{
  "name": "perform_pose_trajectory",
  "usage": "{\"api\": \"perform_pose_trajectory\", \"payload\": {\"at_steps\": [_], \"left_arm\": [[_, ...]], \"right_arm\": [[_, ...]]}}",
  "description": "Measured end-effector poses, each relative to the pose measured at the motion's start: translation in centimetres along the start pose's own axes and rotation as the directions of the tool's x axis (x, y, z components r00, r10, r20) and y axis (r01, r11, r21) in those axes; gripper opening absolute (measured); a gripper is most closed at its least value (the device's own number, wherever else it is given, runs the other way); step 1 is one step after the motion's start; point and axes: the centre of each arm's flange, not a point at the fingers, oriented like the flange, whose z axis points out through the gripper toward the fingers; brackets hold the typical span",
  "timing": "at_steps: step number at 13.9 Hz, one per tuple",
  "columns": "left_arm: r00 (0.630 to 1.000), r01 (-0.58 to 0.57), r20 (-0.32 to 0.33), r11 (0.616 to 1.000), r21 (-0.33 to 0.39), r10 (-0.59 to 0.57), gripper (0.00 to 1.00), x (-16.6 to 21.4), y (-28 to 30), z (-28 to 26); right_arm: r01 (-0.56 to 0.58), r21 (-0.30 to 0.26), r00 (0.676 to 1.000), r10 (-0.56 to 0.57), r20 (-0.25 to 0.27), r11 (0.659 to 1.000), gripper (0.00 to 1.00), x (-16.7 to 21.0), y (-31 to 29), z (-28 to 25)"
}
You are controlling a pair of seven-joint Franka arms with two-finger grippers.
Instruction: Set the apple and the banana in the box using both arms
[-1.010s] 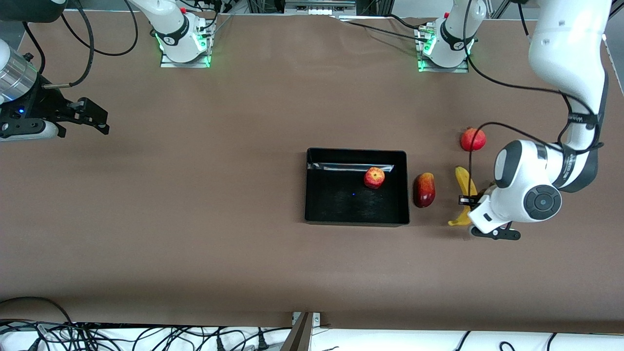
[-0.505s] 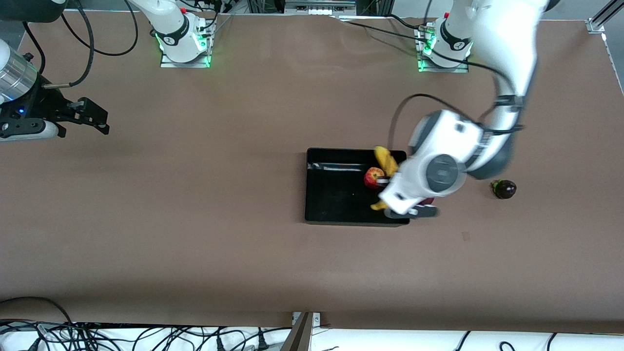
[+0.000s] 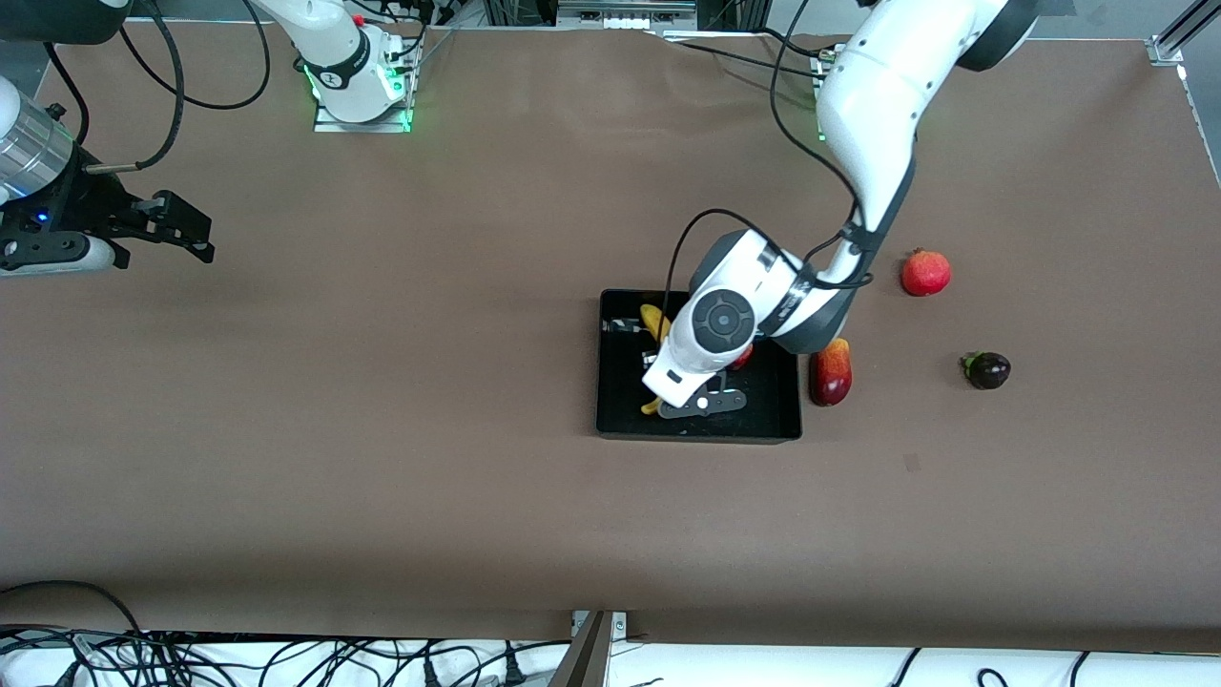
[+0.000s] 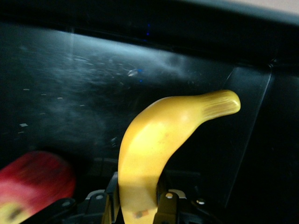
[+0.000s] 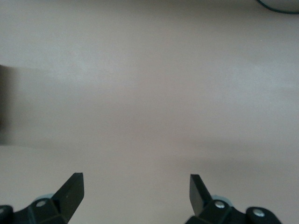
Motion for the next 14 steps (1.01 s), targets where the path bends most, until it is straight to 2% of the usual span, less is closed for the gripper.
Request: {"api": "perform_pose_trajectory", "payload": {"at_steps": [1, 4, 5, 7, 9, 11, 14], "left_arm": [[1.0, 0.006, 0.003, 1.0, 0.001, -0.006, 0.4, 0.1, 0.0, 0.7], [0.999, 0.038, -0.024, 0.999, -0.021, -0.038, 0.69, 0.6, 0.2, -0.8], [0.997, 0.051, -0.05, 0.998, -0.032, -0.053, 0.8, 1.2, 0.0, -3.2], [0.994, 0.081, -0.068, 0.997, -0.004, -0.081, 1.0, 2.7, -3.3, -10.9], [0.998, 0.028, -0.05, 0.999, 0.031, -0.026, 1.0, 3.5, -10.1, -20.4], [1.0, -0.017, -0.008, 0.998, 0.061, 0.018, 1.0, 2.5, -17.5, -28.4], [0.998, -0.061, -0.008, 0.996, 0.064, 0.062, 1.0, 0.2, -25.3, -35.6]], "right_arm": [[0.0, 0.0, 1.0, 0.0, 0.0, 1.0, 1.0, 0.0, 0.0, 0.0], [0.0, 0.0, 1.0, 0.0, 0.005, 1.0, 1.0, 0.0, 0.0, 0.1], [0.0, 0.0, 1.0, 0.0, 0.006, 1.0, 1.0, -0.1, 0.0, 0.1], [0.0, 0.0, 1.0, 0.0, 0.007, 1.0, 1.0, -0.1, 0.0, 0.1], [0.0, 0.0, 1.0, 0.0, 0.009, 1.0, 1.0, -0.1, 0.0, 0.1], [0.0, 0.0, 1.0, 0.0, 0.013, 1.0, 1.0, -0.1, 0.0, 0.1], [0.001, 0.001, 1.0, -0.001, 0.015, 1.0, 1.0, -0.2, -0.1, 0.1]]}}
